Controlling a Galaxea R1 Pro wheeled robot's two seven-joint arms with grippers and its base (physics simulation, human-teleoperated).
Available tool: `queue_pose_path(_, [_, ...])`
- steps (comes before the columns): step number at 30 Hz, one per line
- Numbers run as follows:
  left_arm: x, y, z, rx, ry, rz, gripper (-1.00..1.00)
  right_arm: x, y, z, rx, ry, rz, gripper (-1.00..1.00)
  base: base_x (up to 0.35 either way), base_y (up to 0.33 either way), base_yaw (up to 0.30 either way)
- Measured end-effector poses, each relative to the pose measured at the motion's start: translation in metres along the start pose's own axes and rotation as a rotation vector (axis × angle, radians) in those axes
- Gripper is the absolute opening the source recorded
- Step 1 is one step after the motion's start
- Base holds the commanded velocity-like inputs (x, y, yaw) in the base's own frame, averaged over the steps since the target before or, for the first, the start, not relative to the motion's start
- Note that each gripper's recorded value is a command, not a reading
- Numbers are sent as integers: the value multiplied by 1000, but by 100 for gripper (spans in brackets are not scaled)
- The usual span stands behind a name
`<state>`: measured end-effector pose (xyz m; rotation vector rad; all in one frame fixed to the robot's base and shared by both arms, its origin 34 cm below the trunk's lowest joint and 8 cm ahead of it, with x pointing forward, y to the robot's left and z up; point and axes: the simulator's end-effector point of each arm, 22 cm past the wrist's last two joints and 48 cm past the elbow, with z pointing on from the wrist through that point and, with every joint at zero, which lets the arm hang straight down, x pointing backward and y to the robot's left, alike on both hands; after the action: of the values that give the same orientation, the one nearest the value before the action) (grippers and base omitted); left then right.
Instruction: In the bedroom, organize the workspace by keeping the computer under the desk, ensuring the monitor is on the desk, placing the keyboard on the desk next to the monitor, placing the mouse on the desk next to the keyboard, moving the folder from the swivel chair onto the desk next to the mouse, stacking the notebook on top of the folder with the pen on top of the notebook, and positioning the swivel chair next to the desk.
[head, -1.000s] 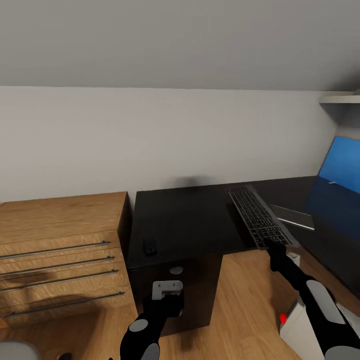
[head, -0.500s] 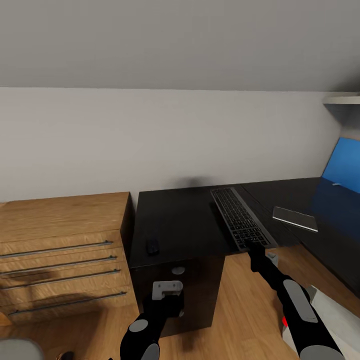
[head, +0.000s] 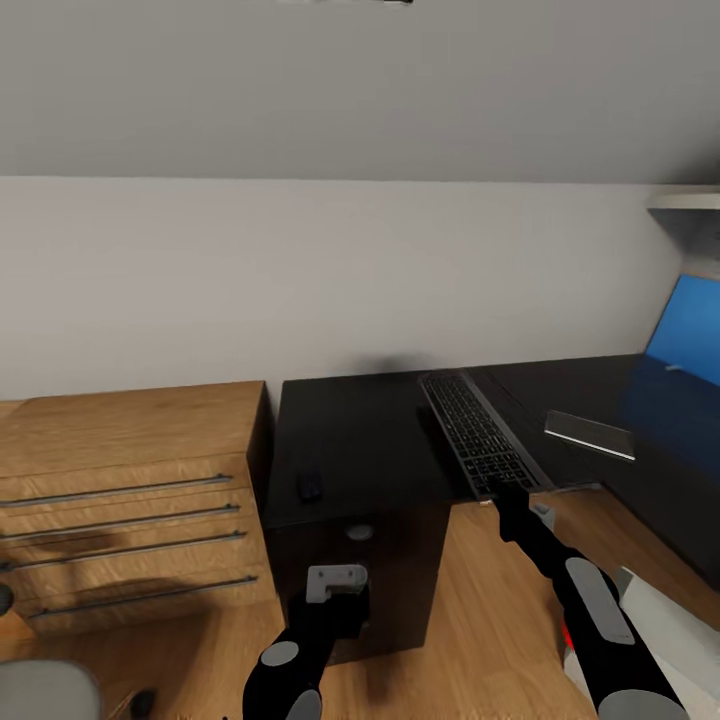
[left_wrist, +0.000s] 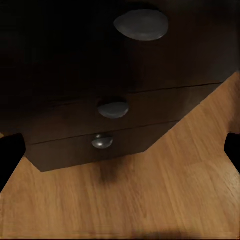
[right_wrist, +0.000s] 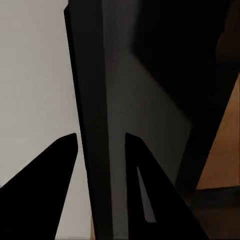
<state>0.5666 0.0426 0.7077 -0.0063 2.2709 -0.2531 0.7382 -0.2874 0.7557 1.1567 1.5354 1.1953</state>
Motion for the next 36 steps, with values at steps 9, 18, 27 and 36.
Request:
queue_pose_path(9, [-1,0,-1,0,-4,1,100,3,2,1,-2,-1,5,-100,-304,-157,81])
queue_pose_path(18, [-5,-1,-4,1,-13,3,100,3,7,-1,-10,1,1,-100,-184,-110,165])
queue_pose_path(27, [-5,-1,-4,2,-15,4,100,4,10,-1,-17,5,6,-100,-7,20,22])
queue_pose_path(36, [-5,-1,-4,2,-15,3,100,10,7,-1,-13,29,16,-100,0,130,0])
